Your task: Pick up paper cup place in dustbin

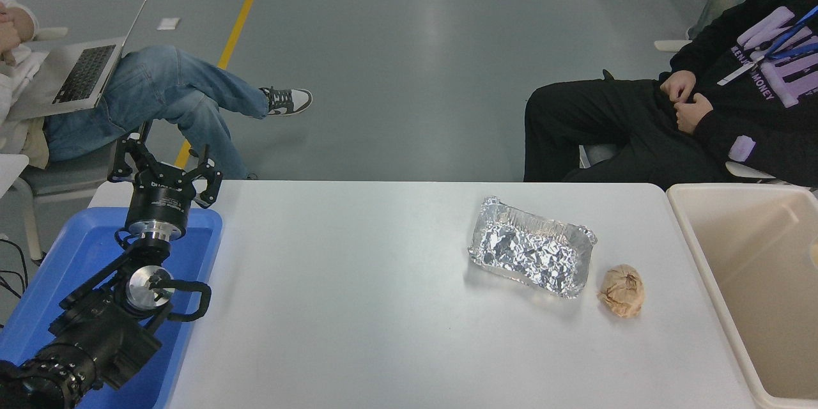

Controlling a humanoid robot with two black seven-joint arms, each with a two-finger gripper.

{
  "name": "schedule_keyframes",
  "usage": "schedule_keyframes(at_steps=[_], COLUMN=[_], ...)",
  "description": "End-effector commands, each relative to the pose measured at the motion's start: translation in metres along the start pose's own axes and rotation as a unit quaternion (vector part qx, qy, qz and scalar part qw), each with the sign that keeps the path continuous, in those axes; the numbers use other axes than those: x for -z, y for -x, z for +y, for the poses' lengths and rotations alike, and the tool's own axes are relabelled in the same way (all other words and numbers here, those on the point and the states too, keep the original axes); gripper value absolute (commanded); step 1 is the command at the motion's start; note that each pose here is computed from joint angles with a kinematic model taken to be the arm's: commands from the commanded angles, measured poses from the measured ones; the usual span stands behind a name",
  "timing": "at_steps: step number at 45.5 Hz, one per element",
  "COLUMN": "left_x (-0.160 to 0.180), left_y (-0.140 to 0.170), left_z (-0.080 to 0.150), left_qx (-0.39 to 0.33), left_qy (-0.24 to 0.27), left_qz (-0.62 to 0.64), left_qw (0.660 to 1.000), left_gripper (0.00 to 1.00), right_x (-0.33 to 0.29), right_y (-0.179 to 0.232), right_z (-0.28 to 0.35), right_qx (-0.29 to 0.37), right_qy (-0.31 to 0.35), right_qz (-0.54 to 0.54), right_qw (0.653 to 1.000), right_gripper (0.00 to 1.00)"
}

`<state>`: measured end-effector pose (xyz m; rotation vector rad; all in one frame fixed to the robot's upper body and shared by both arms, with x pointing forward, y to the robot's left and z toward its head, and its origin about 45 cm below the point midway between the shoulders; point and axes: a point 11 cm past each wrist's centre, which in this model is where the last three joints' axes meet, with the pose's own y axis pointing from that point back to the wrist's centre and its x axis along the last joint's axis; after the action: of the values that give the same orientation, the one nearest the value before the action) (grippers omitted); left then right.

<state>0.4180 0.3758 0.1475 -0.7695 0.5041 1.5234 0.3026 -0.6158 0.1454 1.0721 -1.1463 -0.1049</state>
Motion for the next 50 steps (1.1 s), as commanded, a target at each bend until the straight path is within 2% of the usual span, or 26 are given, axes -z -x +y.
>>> schedule_keyframes(at_steps=[1, 13, 16, 18, 23, 26, 28, 33, 35, 38, 40, 41, 50], left_x=[0.0, 0.0, 0.0, 0.0, 0.0, 0.0, 0.0, 0.0, 0.0, 0.0, 0.0, 0.0, 0.0], left_y=[0.0, 0.0, -0.001, 0.0, 0.0, 0.0, 0.0, 0.0, 0.0, 0.0, 0.0, 0.0, 0.0], left_z=[0.0, 0.0, 0.001, 0.0, 0.0, 0.0, 0.0, 0.0, 0.0, 0.0, 0.0, 0.0, 0.0], left_qx=[0.0, 0.0, -0.001, 0.001, 0.0, 0.0, 0.0, 0.0, 0.0, 0.0, 0.0, 0.0, 0.0], left_qy=[0.0, 0.0, 0.0, 0.0, 0.0, 0.0, 0.0, 0.0, 0.0, 0.0, 0.0, 0.0, 0.0], left_qz=[0.0, 0.0, 0.0, 0.0, 0.0, 0.0, 0.0, 0.0, 0.0, 0.0, 0.0, 0.0, -0.001], left_qw=[1.0, 1.0, 1.0, 1.0, 1.0, 1.0, 1.0, 1.0, 1.0, 1.0, 1.0, 1.0, 1.0], left_gripper=[0.99, 0.99, 0.99, 0.99, 0.99, 0.99, 0.99, 0.99, 0.99, 0.99, 0.99, 0.99, 0.99], right_x=[-0.001, -0.004, -0.002, -0.002, -0.003, -0.002, 0.001, 0.0, -0.002, -0.002, 0.005, 0.01, 0.031], right_y=[0.007, 0.008, 0.006, 0.004, 0.004, 0.004, 0.004, 0.004, 0.003, -0.002, -0.008, -0.011, -0.027], right_z=[-0.006, -0.006, -0.006, -0.005, -0.005, -0.005, -0.004, 0.002, 0.005, 0.013, 0.021, 0.025, 0.06], right_qx=[-0.01, -0.011, -0.014, -0.019, -0.021, -0.02, -0.015, 0.004, 0.013, 0.025, 0.03, 0.036, 0.063], right_qy=[0.004, 0.007, 0.004, 0.004, 0.004, 0.002, -0.001, -0.005, -0.006, -0.01, -0.018, -0.023, -0.019], right_qz=[-0.001, -0.001, -0.004, -0.006, -0.01, -0.012, -0.011, -0.017, -0.018, -0.016, -0.013, -0.01, 0.058], right_qw=[1.0, 1.0, 1.0, 1.0, 1.0, 1.0, 1.0, 1.0, 1.0, 1.0, 0.999, 0.999, 0.996], right_gripper=[0.0, 0.0, 0.25, 0.35, 0.49, 0.54, 0.62, 0.64, 0.69, 0.82, 0.97, 1.0, 1.0])
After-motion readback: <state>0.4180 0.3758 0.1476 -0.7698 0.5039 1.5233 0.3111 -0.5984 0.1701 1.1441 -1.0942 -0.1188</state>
